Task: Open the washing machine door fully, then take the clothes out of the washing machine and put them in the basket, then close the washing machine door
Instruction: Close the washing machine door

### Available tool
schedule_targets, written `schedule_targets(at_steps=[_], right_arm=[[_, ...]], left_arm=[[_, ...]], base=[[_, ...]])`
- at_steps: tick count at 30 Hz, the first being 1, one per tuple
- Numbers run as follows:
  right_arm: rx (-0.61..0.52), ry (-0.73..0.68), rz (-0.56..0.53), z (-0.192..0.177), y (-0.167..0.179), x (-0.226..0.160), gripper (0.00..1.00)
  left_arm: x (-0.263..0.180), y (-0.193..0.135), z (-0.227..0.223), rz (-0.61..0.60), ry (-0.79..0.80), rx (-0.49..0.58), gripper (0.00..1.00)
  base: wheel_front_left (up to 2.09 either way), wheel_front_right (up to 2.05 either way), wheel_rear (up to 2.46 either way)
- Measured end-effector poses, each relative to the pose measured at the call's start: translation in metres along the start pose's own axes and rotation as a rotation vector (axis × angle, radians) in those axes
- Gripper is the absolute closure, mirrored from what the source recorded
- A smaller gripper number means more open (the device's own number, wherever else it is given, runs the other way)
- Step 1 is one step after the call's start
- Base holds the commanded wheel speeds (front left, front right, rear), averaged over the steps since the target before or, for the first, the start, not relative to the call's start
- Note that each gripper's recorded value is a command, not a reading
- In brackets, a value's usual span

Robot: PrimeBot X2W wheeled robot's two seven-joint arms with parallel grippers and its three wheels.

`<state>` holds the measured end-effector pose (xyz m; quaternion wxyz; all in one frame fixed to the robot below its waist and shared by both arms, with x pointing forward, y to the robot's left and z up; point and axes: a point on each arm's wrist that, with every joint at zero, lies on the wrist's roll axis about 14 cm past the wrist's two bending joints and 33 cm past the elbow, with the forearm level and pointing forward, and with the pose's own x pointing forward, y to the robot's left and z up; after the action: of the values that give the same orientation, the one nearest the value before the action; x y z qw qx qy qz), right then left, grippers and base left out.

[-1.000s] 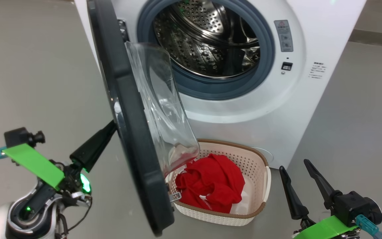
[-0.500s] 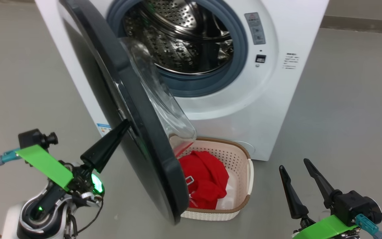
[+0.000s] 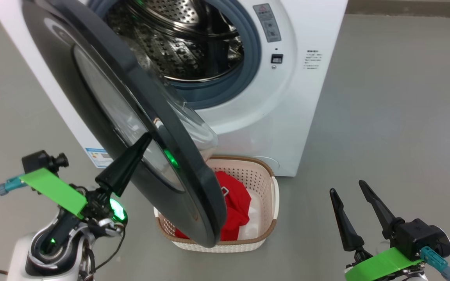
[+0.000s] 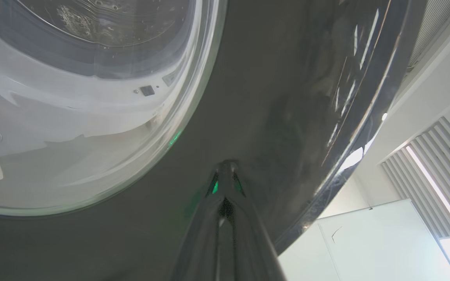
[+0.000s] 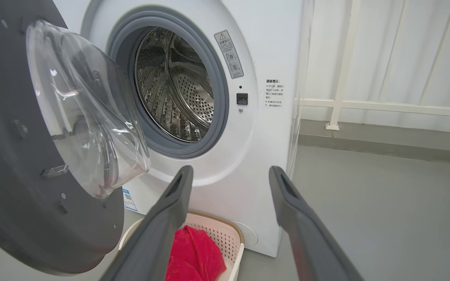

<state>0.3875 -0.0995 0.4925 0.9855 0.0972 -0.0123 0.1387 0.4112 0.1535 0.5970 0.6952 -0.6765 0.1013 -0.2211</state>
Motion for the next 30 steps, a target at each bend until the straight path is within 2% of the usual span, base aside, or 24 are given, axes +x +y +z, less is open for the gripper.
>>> schedule_targets(at_steps=[19, 30], right_arm=[[-0.008, -0.01, -0.103, 0.004, -0.033, -0.01, 0.0], [-0.009, 0.004, -0.147, -0.001, -0.049, -0.012, 0.0]], left_arm=[[0.056, 0.002, -0.017, -0.037, 0.028, -0.034, 1.0], [0.092, 0.007, -0.015, -0.04, -0.009, -0.048, 1.0]], base=[[0.0, 0.0, 0.0], [0.0, 0.0, 0.0]])
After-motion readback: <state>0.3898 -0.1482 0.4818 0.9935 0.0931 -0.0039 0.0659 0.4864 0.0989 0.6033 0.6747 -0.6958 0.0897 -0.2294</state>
